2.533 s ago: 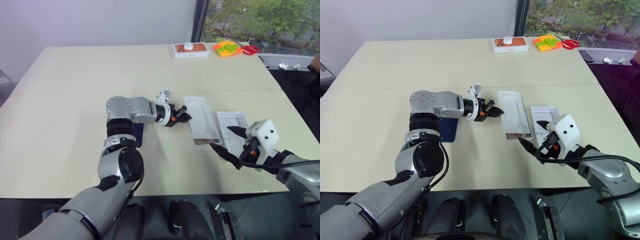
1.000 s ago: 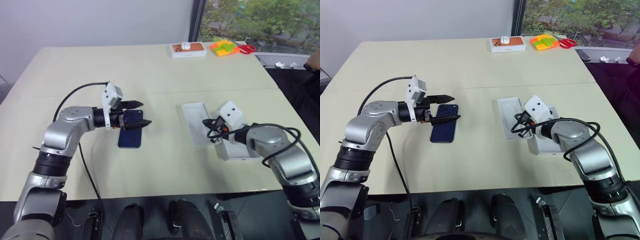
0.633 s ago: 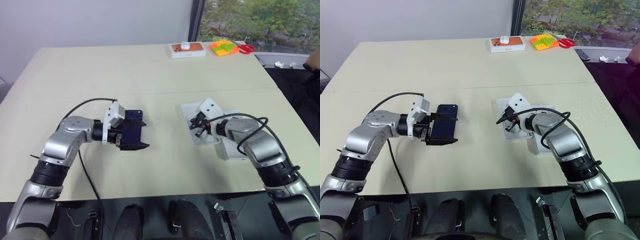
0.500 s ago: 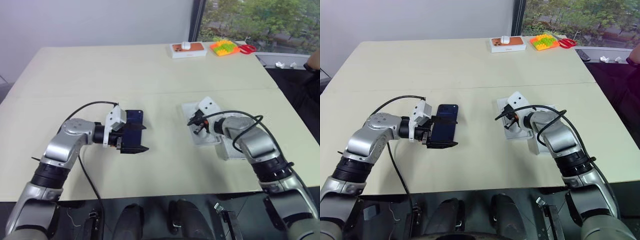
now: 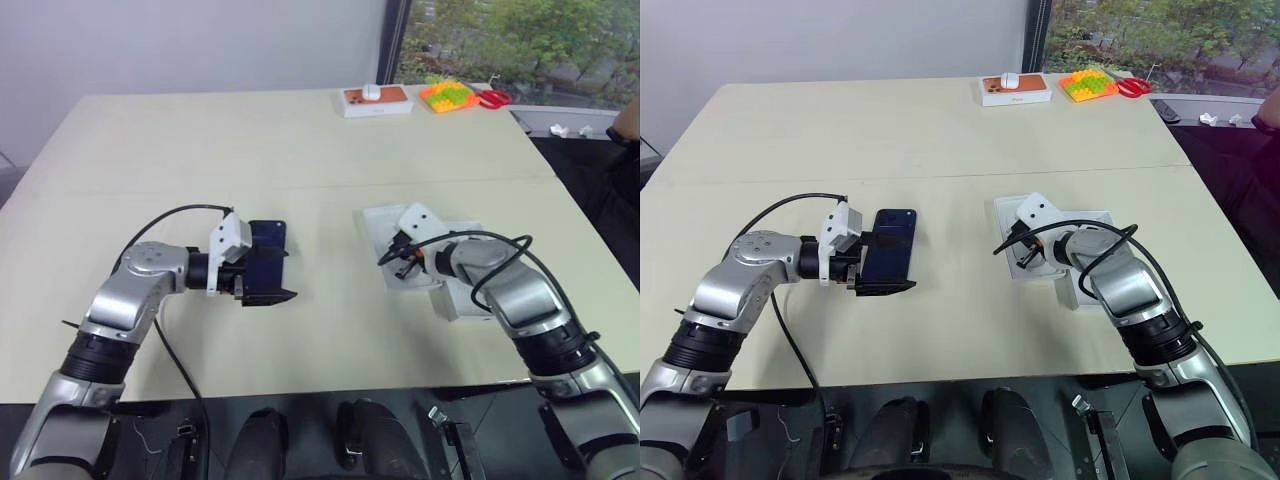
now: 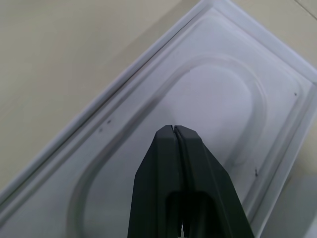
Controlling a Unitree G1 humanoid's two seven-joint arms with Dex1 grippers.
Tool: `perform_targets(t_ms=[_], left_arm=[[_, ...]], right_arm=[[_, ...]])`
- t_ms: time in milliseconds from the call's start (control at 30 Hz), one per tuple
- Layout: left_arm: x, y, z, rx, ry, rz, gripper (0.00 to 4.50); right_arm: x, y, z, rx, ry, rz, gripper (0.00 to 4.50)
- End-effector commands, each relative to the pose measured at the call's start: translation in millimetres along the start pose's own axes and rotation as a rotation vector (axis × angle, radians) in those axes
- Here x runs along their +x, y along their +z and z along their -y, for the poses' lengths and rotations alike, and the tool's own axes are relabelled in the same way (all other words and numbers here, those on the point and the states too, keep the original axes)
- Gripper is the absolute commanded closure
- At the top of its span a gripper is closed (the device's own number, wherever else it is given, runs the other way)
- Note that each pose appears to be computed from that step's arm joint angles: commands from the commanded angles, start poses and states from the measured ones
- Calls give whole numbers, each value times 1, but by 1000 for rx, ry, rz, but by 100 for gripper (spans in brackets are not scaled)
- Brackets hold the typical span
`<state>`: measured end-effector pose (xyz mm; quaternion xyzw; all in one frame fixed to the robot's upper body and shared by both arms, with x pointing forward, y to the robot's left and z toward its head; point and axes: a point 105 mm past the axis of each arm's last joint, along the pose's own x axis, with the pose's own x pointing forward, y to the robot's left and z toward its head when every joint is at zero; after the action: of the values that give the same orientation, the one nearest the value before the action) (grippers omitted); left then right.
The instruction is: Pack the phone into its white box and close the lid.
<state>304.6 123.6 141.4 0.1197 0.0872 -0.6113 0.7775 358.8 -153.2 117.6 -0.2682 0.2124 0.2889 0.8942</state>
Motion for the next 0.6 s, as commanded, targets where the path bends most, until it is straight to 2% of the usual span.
perform_targets(t_ms=[33, 267, 433, 600], left_arm=[[-1, 11, -1, 42, 12, 26, 0], [-5, 13, -6, 38, 44, 41, 0], [-15, 16, -16, 10, 117, 48, 0], [-39, 16, -30, -58, 248, 40, 0]], right_arm=[[1, -13, -6, 20, 6, -42, 444], [-21, 23, -3, -45, -22, 118, 444], [-38, 25, -12, -102, 17, 133, 444], [-57, 27, -28, -152, 67, 173, 444]])
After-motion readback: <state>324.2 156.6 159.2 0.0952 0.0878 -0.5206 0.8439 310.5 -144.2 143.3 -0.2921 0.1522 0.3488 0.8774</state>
